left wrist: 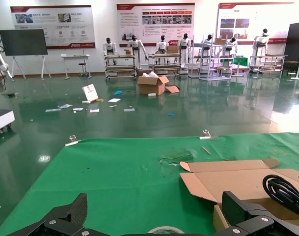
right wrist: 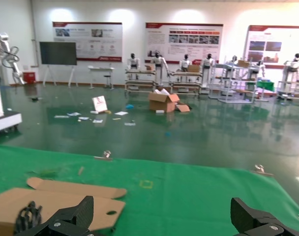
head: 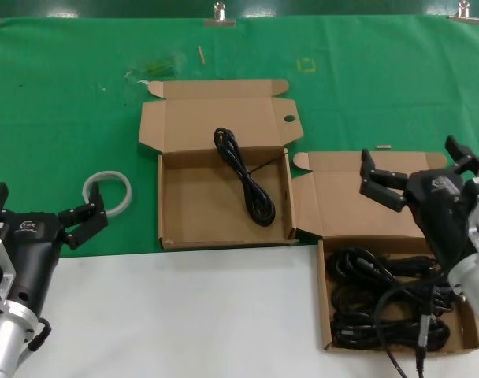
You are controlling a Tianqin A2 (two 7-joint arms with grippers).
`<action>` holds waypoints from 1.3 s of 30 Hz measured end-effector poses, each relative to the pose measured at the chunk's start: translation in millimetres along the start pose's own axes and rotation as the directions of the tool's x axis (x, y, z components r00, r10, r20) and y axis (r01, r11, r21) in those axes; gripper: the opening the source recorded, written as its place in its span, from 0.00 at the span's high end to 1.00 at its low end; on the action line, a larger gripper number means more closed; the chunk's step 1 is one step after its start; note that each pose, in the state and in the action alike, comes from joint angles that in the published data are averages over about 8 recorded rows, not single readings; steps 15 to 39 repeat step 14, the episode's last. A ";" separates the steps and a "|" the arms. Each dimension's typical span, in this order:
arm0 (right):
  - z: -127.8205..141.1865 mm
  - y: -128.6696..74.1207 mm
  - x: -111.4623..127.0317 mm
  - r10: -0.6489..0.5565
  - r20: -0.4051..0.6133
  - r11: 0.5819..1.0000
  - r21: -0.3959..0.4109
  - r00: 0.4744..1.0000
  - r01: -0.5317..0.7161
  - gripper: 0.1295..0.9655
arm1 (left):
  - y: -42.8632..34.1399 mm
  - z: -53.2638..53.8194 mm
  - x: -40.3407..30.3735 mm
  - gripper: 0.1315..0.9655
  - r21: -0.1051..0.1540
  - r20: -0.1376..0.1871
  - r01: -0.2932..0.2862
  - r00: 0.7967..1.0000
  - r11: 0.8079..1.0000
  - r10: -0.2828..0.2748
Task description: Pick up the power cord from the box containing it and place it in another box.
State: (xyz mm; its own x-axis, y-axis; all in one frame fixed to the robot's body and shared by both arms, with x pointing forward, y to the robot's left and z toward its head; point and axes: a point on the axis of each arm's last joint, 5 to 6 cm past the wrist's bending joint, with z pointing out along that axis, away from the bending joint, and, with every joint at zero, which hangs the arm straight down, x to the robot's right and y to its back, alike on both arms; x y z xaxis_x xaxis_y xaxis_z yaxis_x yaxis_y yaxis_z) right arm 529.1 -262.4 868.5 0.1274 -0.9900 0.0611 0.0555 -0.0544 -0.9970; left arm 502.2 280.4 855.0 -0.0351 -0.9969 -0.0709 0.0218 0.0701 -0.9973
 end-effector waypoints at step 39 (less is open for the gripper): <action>-18.7 10.4 11.1 -0.010 -0.072 1.000 -0.027 0.997 0.008 0.00 | 0.0 0.0 0.0 0.00 0.000 0.000 0.000 1.000 1.000 0.000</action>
